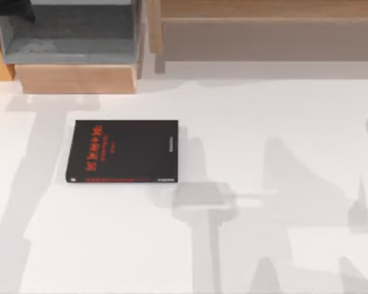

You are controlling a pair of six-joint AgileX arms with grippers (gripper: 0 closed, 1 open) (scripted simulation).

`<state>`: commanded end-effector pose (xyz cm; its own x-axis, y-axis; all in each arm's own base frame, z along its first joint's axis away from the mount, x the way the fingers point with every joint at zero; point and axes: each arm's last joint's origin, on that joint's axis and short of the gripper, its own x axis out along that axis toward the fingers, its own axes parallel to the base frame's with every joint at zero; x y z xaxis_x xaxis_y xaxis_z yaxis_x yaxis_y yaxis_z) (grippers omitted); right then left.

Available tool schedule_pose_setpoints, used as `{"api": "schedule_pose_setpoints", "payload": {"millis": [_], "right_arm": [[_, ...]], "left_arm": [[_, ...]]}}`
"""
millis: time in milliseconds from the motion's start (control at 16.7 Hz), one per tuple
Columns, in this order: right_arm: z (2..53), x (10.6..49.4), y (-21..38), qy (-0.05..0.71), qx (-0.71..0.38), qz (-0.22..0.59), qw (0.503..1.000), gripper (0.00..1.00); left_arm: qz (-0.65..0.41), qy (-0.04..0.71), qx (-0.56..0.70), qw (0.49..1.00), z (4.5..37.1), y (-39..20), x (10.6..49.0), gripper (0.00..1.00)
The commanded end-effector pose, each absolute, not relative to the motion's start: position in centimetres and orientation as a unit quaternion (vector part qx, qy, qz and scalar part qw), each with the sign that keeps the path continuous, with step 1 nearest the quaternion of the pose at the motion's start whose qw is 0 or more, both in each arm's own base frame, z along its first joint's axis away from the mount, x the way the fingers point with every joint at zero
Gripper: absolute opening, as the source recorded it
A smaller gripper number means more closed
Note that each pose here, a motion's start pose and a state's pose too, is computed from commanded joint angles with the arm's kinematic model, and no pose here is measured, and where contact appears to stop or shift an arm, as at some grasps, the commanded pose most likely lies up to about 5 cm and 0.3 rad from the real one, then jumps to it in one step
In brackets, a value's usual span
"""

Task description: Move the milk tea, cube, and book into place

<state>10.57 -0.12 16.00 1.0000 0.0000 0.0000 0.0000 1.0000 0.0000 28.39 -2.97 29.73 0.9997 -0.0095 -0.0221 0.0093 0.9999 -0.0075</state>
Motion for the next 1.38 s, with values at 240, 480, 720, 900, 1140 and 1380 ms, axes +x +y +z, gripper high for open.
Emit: {"api": "schedule_pose_setpoints", "payload": {"millis": [240,480,720,900,1140,1380], "right_arm": [[16.0,10.6,-0.1,0.0,0.0,0.0,1.0,1.0],[16.0,10.6,-0.1,0.0,0.0,0.0,1.0,1.0],[16.0,10.6,-0.1,0.0,0.0,0.0,1.0,1.0],[16.0,10.6,-0.1,0.0,0.0,0.0,1.0,1.0],[16.0,10.6,-0.1,0.0,0.0,0.0,1.0,1.0],[16.0,10.6,-0.1,0.0,0.0,0.0,1.0,1.0]], "left_arm": [[-0.006,0.025,-0.002,1.0,27.5,-5.0,36.6,1.0],[-0.008,0.011,-0.006,1.0,25.5,-6.7,41.6,1.0],[-0.009,0.002,-0.01,1.0,24.8,-7.4,43.4,1.0],[-0.009,0.002,-0.01,1.0,24.8,-7.4,43.4,1.0],[-0.008,0.002,-0.01,1.0,24.8,-7.3,44.0,1.0],[-0.009,0.002,-0.01,1.0,24.8,-7.4,45.9,1.0]]}}
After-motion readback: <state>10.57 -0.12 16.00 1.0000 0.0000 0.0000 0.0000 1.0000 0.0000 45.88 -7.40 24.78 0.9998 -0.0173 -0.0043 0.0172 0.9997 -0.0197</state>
